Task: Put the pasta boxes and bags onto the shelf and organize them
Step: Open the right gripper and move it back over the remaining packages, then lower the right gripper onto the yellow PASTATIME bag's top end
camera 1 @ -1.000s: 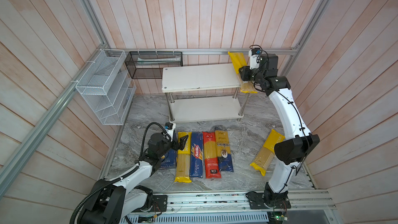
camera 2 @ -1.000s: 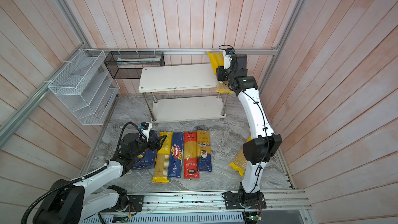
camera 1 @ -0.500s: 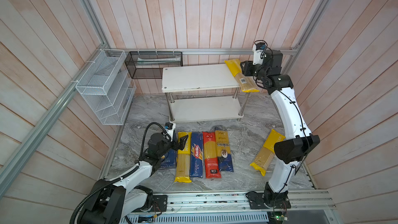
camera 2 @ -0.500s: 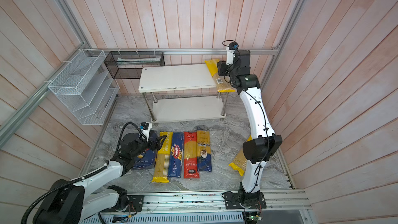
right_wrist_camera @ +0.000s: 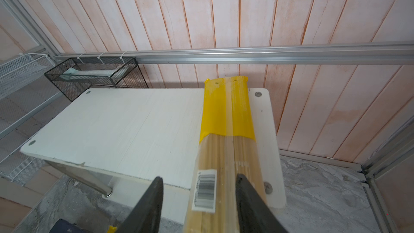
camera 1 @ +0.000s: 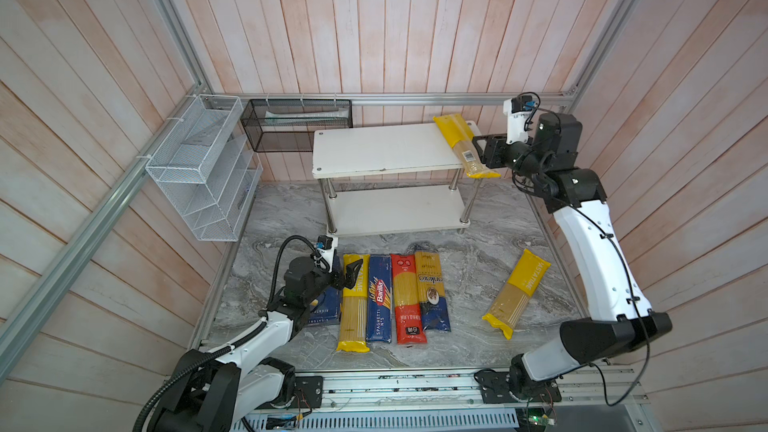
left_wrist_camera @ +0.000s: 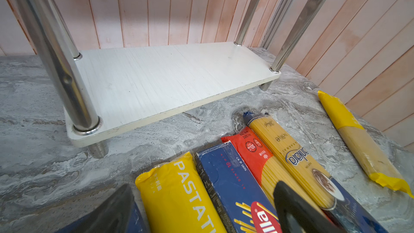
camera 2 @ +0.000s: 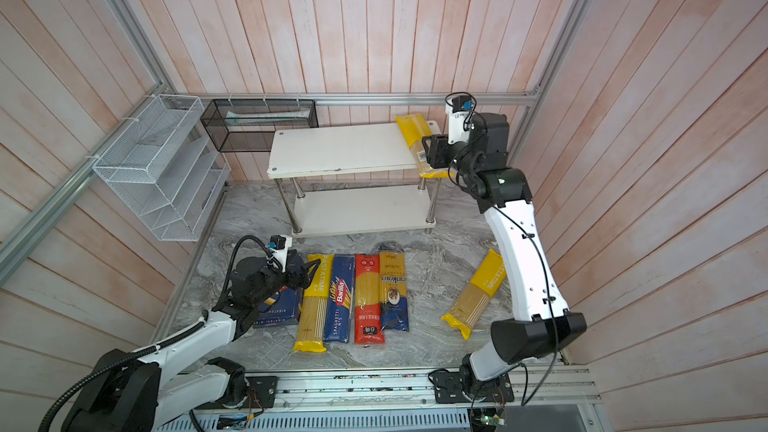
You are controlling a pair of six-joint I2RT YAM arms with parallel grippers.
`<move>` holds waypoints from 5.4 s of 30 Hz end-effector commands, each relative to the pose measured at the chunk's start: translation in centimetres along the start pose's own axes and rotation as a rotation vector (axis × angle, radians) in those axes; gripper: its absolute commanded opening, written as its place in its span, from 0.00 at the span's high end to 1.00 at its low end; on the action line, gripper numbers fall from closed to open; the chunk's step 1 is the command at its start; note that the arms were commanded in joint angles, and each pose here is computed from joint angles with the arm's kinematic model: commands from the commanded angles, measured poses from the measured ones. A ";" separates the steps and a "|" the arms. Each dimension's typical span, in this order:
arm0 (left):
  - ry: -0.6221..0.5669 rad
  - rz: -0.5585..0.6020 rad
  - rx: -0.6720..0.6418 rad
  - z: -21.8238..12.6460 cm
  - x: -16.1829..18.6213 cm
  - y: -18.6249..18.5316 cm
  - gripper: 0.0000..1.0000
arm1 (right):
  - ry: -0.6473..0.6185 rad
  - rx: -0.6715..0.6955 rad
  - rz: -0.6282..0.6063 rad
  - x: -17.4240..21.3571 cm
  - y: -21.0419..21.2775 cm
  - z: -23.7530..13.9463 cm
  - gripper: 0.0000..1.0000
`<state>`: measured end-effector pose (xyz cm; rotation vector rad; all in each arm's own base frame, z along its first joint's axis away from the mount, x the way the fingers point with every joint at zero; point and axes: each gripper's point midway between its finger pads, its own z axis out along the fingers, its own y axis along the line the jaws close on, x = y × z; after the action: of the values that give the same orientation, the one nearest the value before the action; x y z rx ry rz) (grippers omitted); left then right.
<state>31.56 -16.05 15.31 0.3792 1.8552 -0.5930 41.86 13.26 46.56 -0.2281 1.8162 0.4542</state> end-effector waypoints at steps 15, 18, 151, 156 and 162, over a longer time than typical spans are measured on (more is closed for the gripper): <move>-0.003 0.007 0.005 0.1 0.0 -0.1 0.00 | 0.071 -0.043 0.054 8.0 1.4 -6.0 0.49; 0.009 0.003 0.012 0.4 0.2 -0.2 0.00 | 0.075 -0.160 0.078 9.3 3.5 -7.7 0.49; 0.047 0.002 0.034 1.2 0.8 -0.6 0.00 | 0.718 0.477 0.287 41.6 -14.2 -3.1 0.10; 0.050 0.001 0.036 1.3 0.8 -0.6 0.00 | 0.767 0.477 0.159 42.0 -13.0 -2.7 0.10; 0.047 0.003 0.037 1.2 0.7 -0.7 0.00 | 0.813 0.489 0.134 42.5 -13.1 -2.7 0.09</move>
<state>31.55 -17.05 13.24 0.4117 1.9208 -0.6264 32.21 4.46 4.09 0.0817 2.6553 0.0629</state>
